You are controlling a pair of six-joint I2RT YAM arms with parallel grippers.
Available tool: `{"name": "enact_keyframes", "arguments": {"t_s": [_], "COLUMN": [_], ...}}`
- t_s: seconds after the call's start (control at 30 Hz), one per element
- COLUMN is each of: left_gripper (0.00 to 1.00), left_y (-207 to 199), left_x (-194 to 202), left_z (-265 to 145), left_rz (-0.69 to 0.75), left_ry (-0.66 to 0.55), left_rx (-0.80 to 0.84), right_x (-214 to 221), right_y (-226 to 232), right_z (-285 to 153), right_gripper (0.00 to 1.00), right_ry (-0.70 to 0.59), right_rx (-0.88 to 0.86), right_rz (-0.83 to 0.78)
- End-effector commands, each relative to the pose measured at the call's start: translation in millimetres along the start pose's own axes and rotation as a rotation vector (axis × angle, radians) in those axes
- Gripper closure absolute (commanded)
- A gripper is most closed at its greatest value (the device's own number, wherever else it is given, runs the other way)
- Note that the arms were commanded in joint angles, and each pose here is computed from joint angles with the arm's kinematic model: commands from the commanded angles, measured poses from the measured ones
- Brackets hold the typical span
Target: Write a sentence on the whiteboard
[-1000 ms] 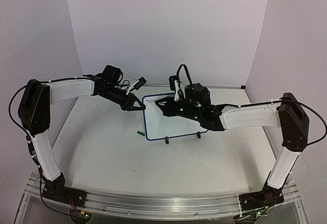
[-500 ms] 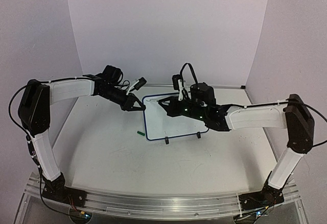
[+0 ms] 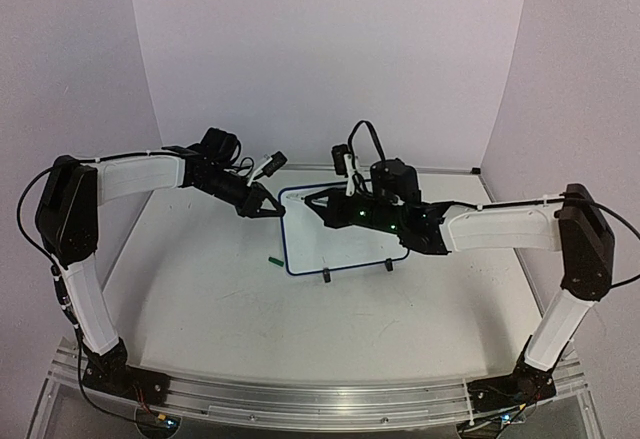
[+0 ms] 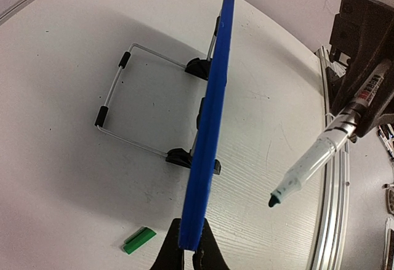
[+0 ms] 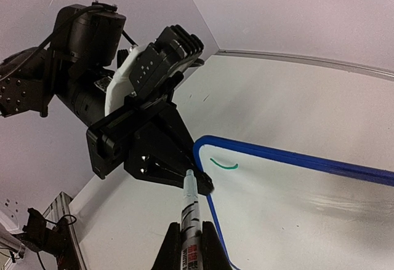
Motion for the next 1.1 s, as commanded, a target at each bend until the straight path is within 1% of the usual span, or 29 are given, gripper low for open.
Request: {"name": "enact_keyframes", "arguments": {"t_s": [0.0,0.77,1.07], "left_gripper": [1.00,1.00,1.00], "left_y": [-2,-4,-4], "left_x": [-8,-8,-8], "left_z": [-5,-4,-4], "left_rz": [0.048,0.053,0.054], "left_ry": [0.009,0.016,0.018], "left_rx": [-0.038,-0.038,-0.038], "right_x": [-13,-10,9], "right_y": [1,-21,-31], "right_z": [8,13,13], "right_gripper": [1.00,1.00,1.00], "right_ry": [-0.034,-0.034,0.021], "right_rx": [0.013,0.073,0.090], "right_rz": [0.005,0.037,0.049]}}
Point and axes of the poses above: each gripper's point midway between its finger pads, its own z axis out along the fingers, its own y axis along the line the jaws close on, x = y × z, the point moved 2 cm from there along -z, back along the fingers, and after that the axes turned 10 degrees about z, right-handed, at the moved point
